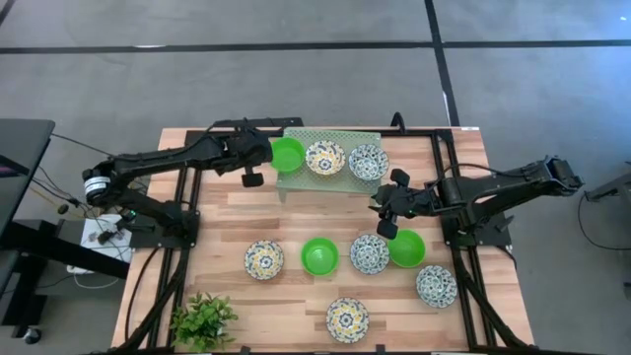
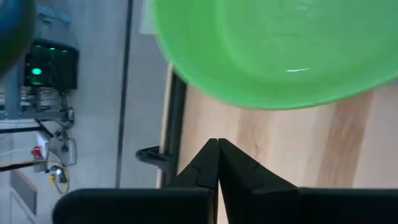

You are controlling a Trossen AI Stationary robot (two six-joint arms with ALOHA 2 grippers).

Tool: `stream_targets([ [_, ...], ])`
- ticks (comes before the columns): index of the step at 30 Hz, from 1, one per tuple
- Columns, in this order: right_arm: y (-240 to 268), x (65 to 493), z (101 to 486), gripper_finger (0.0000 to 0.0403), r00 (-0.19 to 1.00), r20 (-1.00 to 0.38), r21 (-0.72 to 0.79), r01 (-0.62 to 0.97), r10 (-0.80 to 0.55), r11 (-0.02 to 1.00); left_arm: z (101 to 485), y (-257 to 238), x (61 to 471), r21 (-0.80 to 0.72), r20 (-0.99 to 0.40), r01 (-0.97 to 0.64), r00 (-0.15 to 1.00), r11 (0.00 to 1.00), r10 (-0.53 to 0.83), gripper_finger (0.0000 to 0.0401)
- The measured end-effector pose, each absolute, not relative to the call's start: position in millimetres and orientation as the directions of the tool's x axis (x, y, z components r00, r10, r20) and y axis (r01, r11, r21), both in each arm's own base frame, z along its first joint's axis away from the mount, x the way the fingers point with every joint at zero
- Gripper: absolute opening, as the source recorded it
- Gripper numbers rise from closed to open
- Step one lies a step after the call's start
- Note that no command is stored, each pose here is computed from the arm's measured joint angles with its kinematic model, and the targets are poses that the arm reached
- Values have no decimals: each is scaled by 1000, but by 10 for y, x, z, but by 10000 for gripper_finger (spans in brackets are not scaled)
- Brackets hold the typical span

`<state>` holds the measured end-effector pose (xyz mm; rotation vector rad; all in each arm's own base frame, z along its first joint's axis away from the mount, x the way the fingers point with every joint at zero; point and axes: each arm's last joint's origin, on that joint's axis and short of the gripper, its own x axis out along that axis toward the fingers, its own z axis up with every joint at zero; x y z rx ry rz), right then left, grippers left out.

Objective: Pick & Place Mini bowls
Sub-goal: Put the top green bowl on the shelf

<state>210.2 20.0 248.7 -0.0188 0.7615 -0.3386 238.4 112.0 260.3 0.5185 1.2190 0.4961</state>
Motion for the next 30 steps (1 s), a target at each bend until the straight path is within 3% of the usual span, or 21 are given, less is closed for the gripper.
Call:
stream_targets([
  [30, 200, 2102, 2487, 132, 672, -673, -139, 294, -308, 946, 2595, 1054, 2532, 590, -737, -26, 391, 807, 551, 8],
])
